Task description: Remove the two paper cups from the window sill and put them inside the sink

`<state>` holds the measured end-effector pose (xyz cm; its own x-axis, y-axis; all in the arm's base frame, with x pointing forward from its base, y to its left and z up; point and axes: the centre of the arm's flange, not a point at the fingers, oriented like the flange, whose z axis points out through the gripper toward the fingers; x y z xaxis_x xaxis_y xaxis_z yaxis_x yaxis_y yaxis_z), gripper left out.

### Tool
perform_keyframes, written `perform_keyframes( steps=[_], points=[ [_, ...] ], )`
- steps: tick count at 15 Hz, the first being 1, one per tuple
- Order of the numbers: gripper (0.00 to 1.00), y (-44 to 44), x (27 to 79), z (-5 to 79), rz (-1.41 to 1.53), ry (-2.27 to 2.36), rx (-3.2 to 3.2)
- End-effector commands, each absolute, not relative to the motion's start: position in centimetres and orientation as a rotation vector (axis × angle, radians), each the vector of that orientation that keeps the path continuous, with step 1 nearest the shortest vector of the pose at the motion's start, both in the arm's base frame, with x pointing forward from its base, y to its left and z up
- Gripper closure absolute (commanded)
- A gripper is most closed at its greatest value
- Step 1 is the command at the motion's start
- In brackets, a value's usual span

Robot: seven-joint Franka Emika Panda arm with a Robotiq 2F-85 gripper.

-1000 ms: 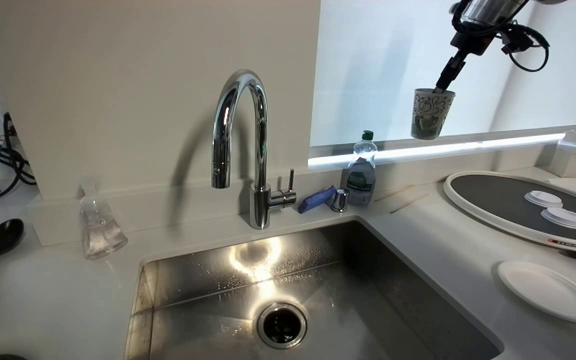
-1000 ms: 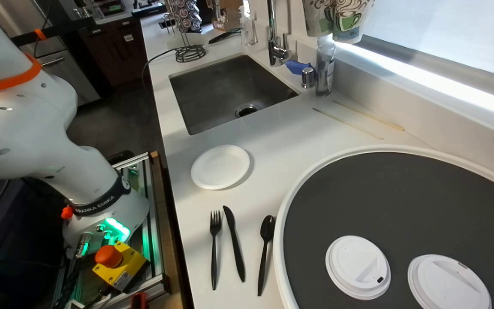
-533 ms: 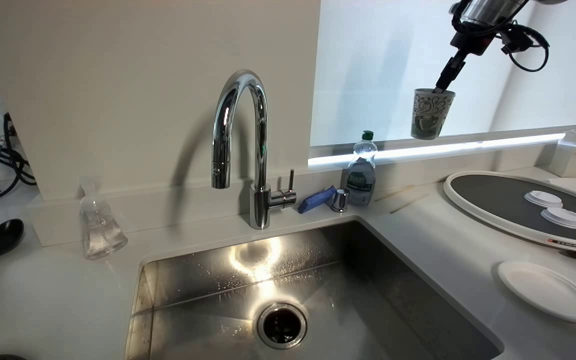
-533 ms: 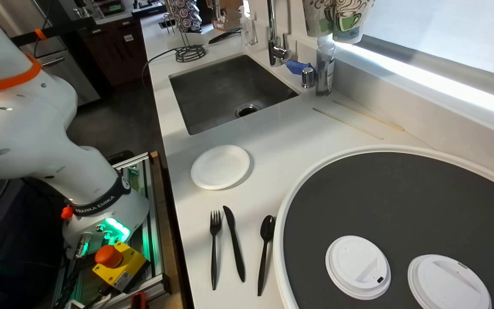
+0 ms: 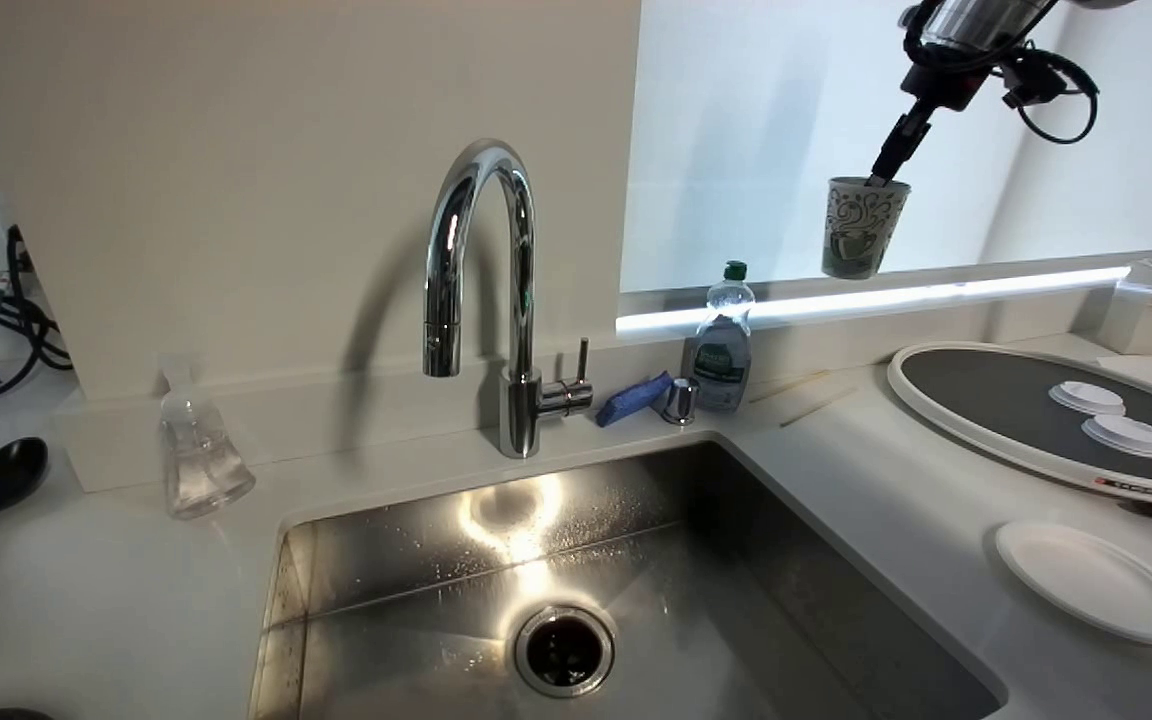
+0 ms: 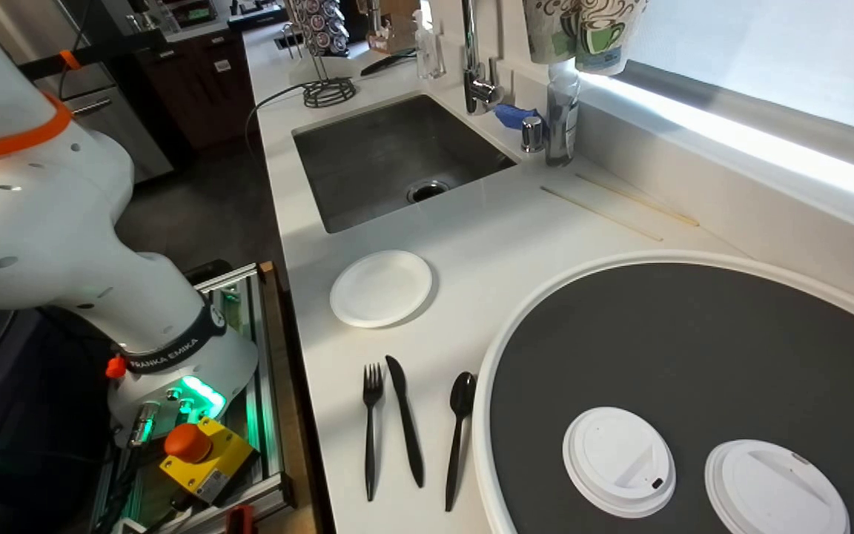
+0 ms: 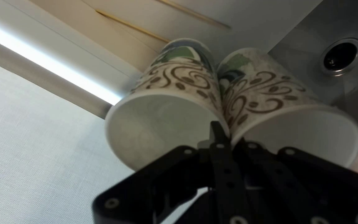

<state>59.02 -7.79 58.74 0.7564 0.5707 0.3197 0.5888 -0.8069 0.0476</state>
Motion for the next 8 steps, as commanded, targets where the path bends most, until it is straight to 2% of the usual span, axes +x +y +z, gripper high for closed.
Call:
perform_keyframes(
  steps=[1, 2, 8],
  points=[
    [0.95, -7.8, 59.0, 58.7, -0.498, -0.955, -2.891],
    [0.99, -7.8, 59.0, 58.7, -0.498, -0.955, -2.891],
    [0.99, -4.3, 56.9, 59.3, -0.47, -1.016, -2.864]
  ],
)
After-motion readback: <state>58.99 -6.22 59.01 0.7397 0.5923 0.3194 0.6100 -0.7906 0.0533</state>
